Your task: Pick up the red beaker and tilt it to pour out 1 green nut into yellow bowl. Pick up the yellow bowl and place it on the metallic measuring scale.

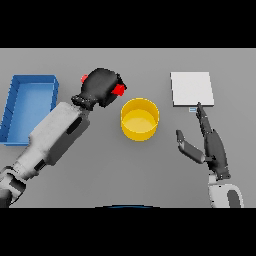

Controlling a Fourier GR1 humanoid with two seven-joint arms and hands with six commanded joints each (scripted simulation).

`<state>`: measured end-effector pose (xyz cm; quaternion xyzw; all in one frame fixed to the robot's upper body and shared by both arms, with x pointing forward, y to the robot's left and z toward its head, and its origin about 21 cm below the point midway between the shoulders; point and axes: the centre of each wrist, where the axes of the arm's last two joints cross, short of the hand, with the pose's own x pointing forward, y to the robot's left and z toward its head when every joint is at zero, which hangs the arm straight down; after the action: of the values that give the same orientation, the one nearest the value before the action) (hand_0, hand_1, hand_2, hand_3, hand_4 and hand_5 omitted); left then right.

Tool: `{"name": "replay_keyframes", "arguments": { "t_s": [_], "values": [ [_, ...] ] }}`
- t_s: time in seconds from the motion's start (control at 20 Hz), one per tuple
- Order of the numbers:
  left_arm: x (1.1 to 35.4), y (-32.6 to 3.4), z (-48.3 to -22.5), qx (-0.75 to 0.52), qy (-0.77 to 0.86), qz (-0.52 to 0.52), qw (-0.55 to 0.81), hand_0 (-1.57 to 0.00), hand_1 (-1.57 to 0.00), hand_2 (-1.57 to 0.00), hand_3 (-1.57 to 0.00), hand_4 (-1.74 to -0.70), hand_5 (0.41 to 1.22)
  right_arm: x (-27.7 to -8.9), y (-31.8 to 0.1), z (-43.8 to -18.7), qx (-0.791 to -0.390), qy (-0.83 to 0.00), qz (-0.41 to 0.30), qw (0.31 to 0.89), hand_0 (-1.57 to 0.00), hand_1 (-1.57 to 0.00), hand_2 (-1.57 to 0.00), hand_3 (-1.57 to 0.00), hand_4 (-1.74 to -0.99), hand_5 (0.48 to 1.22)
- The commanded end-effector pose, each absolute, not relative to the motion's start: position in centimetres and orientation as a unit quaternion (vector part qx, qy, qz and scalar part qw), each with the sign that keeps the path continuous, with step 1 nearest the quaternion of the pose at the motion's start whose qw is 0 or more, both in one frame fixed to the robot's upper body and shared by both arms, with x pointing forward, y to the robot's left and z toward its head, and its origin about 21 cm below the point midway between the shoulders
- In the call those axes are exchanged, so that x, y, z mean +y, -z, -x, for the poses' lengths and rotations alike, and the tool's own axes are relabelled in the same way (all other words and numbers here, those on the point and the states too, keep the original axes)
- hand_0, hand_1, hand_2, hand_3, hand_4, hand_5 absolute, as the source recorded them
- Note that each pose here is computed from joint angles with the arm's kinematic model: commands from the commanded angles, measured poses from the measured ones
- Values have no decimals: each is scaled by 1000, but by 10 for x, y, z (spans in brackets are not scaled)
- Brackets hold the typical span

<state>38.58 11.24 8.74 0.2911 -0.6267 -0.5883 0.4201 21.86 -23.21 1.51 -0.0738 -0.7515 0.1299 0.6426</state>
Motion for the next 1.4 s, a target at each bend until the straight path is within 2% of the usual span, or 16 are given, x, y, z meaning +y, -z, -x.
{"name": "replay_keyframes", "arguments": {
  "t_s": [0.0,0.05,0.2,0.4,0.6,1.1,1.2,1.35],
  "values": [
    [111,-88,-388,-612,612,-298,403,-1570,-1570,-1570,-1570,-1740,1186,-231,-14,-220,-750,-128,71,645,1,1,1,1,-1268,720],
    [109,-89,-391,-597,638,-303,380,-1570,-1570,-1570,-1570,-1740,1193,-232,-15,-220,-755,-125,73,640,1,1,1,1,-1264,717],
    [95,-100,-397,-551,704,-320,313,-1571,-1571,-1571,-1571,-1613,1206,-230,-16,-222,-755,-119,77,640,1,1,1,1,-1258,697],
    [72,-109,-401,-483,770,-332,253,-1571,-1571,-1571,-1571,-1684,1215,-226,-14,-220,-755,-109,73,643,1,1,1,1,-1225,663],
    [53,-114,-403,-429,810,-350,192,-1571,-1571,-1571,-1571,-1715,1219,-231,-13,-222,-755,-109,88,641,1,1,1,1,-1193,649],
    [28,-110,-401,-316,857,-408,13,-1571,-1571,-1571,-1571,-1735,1221,-224,-10,-221,-754,-111,92,641,1,1,1,1,-1167,626],
    [22,-111,-399,-303,857,-416,-23,-1571,-1571,-1571,-1571,-1735,1221,-230,-9,-222,-751,-105,93,645,1,1,1,1,-1165,626],
    [16,-115,-401,-276,860,-424,-62,-1571,-1571,-1571,-1571,-1733,1221,-227,-12,-223,-754,-118,103,638,1,1,1,1,-1157,629]
  ]
}}
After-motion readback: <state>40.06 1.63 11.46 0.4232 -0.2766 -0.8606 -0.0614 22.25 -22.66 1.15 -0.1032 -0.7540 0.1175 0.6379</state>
